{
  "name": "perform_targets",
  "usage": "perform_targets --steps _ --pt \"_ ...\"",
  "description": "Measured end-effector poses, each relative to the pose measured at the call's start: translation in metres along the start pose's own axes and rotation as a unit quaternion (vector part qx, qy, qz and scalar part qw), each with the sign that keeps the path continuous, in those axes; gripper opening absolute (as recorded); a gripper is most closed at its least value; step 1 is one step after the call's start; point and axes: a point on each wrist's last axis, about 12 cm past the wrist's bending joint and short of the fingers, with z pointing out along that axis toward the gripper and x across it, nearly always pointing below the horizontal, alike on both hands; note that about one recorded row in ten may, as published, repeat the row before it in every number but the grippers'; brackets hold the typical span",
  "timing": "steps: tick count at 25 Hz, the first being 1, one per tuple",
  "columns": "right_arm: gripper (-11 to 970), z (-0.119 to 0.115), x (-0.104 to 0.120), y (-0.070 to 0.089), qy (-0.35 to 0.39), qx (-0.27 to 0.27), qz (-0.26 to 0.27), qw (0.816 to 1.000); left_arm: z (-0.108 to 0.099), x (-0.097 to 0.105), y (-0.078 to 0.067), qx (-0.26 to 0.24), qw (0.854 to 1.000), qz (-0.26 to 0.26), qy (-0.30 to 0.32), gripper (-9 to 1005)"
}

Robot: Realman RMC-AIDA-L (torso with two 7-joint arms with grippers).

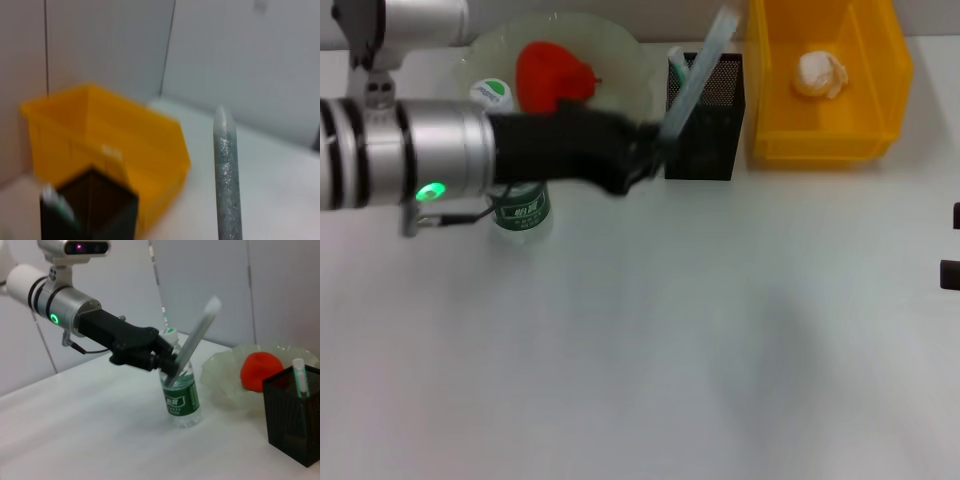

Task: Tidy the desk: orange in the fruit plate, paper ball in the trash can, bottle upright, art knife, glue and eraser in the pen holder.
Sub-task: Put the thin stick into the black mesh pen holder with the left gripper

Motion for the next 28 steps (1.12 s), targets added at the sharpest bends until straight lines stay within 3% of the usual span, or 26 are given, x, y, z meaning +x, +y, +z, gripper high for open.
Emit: perform_targets --steps 1,4,8,9,14,23,28 --pt "770 0.0 0.001 0.0 -0.002 0.0 0.006 1.0 0.009 -0.001 0.006 0.007 0.999 -0.006 -0.049 228" --pt "770 0.005 0.003 0.0 -0.009 -0.011 0.027 1.0 0.031 -0.001 0.021 0.019 0.994 -0.031 -0.103 234" --pt "770 0.01 0.0 -0.002 -0.009 -0.02 0.03 0.999 0.042 -0.004 0.028 0.015 0.993 -0.04 -0.11 243" --pt "770 0.014 -0.002 -0.003 -0.011 -0.025 0.03 0.999 0.057 -0.012 0.034 -0.003 0.993 -0.036 -0.109 245" --pt "771 0.019 -0.005 -0.008 -0.015 -0.027 0.031 0.999 0.082 -0.026 0.029 -0.043 0.993 -0.017 -0.108 256" --pt "771 0.031 -0.009 -0.012 -0.011 -0.037 0.019 0.999 0.107 -0.038 0.022 -0.11 0.986 -0.011 -0.122 276" --pt "771 0.039 -0.007 -0.014 0.002 -0.033 0.009 0.999 0.119 -0.032 0.037 -0.133 0.985 -0.042 -0.103 287"
